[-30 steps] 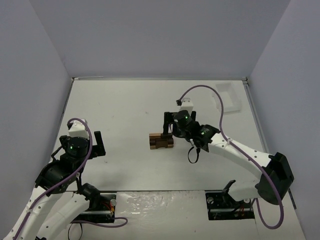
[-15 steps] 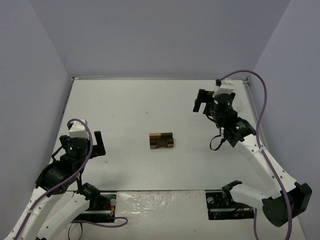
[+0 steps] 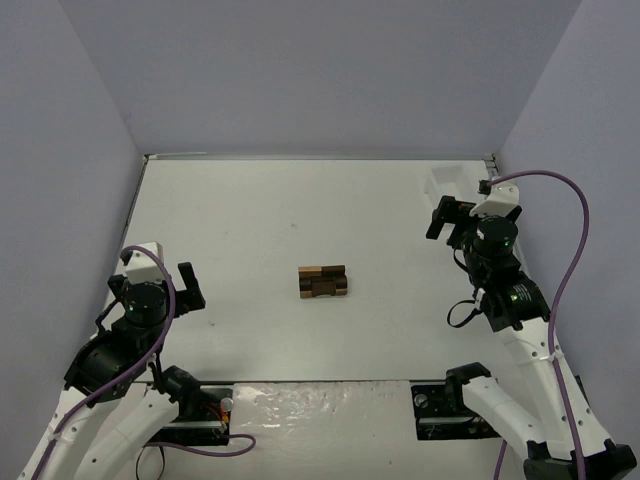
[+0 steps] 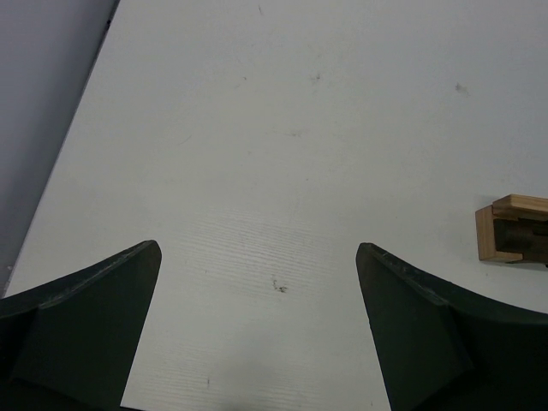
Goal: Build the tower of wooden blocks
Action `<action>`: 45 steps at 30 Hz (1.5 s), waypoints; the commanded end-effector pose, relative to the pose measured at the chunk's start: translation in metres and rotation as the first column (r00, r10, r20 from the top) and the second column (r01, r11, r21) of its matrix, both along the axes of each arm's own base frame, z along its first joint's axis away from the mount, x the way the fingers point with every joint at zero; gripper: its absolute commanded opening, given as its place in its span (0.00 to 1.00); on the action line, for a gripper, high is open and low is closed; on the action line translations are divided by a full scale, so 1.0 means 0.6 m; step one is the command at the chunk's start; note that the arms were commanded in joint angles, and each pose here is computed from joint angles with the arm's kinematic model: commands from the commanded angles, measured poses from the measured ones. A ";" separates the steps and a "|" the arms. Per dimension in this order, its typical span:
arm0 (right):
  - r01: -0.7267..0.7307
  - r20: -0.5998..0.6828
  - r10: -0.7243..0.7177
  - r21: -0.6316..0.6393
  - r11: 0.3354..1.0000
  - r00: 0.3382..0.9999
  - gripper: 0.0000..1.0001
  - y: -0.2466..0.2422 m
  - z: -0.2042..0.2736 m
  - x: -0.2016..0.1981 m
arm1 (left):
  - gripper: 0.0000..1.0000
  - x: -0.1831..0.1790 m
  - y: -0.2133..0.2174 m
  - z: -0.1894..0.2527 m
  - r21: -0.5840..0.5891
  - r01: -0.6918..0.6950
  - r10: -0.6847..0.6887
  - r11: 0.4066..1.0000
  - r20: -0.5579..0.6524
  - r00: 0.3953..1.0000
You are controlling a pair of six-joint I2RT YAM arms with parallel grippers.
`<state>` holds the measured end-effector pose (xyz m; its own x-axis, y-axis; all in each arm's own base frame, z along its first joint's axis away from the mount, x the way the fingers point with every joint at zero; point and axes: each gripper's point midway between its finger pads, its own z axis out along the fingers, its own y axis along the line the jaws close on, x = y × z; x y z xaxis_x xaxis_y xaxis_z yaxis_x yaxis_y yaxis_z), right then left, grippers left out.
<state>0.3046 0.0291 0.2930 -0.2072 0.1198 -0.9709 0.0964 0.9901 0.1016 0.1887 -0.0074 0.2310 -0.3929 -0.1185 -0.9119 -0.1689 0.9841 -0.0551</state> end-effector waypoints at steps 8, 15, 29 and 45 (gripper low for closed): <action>0.084 0.088 -0.084 0.011 0.996 0.993 1.00 -0.036 0.004 -0.043 | 0.97 0.021 0.001 0.014 0.009 -0.031 0.031 0.999 0.044 0.999; 0.081 0.094 -0.082 0.012 0.997 0.992 1.00 -0.039 -0.008 -0.056 | 0.97 0.025 -0.005 0.008 0.013 -0.020 0.020 1.000 0.024 1.000; 0.074 0.067 -0.076 0.033 0.997 0.995 1.00 -0.033 -0.034 -0.055 | 0.97 0.028 -0.007 0.003 0.020 -0.015 0.015 1.000 0.011 1.000; 0.073 0.066 -0.075 0.025 0.997 0.995 1.00 -0.033 -0.036 -0.055 | 0.97 0.035 -0.018 -0.004 0.025 0.012 -0.012 1.000 -0.012 1.000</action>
